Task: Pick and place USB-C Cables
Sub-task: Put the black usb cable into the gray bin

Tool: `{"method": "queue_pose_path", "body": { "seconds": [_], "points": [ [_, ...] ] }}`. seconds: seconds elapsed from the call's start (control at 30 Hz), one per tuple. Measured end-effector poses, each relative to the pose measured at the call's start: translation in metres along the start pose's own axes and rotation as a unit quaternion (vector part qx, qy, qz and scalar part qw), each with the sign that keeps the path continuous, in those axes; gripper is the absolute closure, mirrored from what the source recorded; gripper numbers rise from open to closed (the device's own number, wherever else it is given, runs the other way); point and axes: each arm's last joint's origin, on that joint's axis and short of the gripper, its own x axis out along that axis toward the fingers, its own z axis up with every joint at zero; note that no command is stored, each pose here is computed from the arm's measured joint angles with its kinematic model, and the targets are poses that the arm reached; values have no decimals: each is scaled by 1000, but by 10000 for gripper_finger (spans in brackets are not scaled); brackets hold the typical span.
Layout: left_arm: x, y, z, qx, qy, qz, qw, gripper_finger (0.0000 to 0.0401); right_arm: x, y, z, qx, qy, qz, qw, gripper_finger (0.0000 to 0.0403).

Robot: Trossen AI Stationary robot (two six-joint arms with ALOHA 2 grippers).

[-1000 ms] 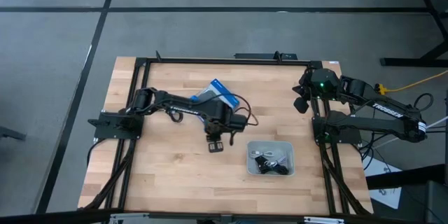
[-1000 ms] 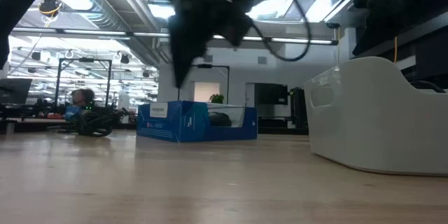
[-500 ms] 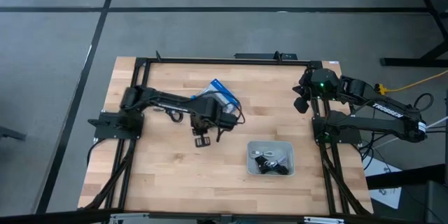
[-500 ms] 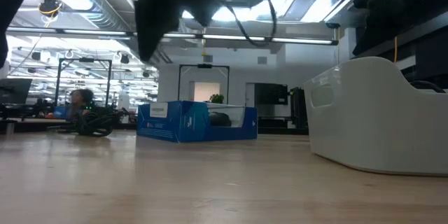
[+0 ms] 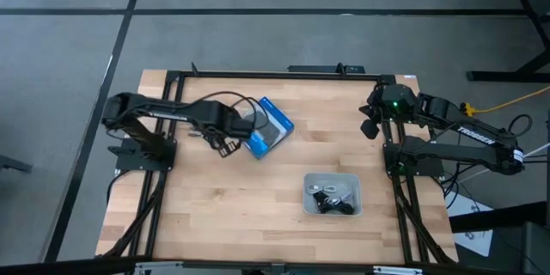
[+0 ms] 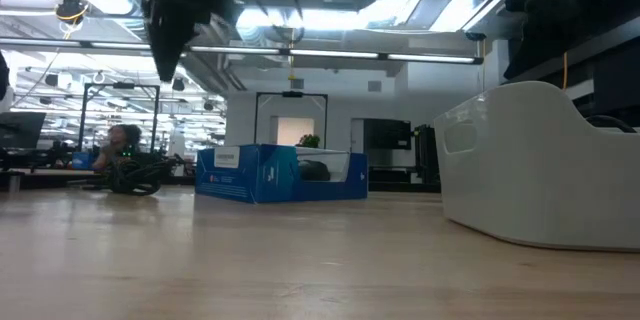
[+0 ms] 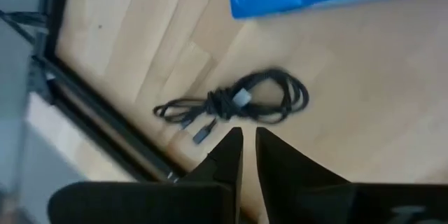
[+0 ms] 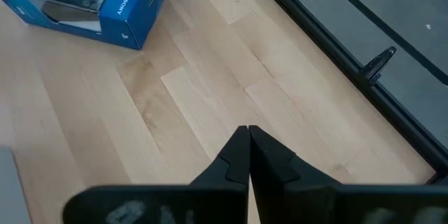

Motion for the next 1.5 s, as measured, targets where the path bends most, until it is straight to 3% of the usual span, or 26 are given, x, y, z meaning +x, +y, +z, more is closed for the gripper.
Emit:
{"method": "queue_pose_path", "body": {
  "seconds": [0.2,0.47,0.6,0.7,0.9,1.07,1.17,1.27,1.37,1.5],
  "points": [
    [46,19,1,-59,-30,-23,998,390,0,0,0,1,0,0,1000,395],
    [115,45,-19,-204,48,27,978,400,0,0,0,1,0,0,1000,395],
    [139,41,-24,-223,21,2,975,401,0,0,0,1,0,0,1000,395],
    [147,32,-25,-231,12,-58,971,401,0,0,0,1,0,0,1000,395],
    [139,3,-29,-250,34,-168,953,401,0,0,0,1,0,0,1000,395],
    [118,-27,-22,-213,-15,-260,942,401,0,0,0,1,0,0,1000,395],
    [93,-40,-16,-192,-40,-286,938,401,0,0,0,1,0,0,1000,395],
    [64,-46,-13,-180,-58,-260,947,401,0,0,0,1,0,0,1000,395],
    [42,-41,-19,-181,-56,-177,966,401,0,0,0,1,0,0,1000,395],
    [30,-34,-38,-218,-26,-80,972,401,0,0,0,1,0,0,1000,395]
  ]
}}
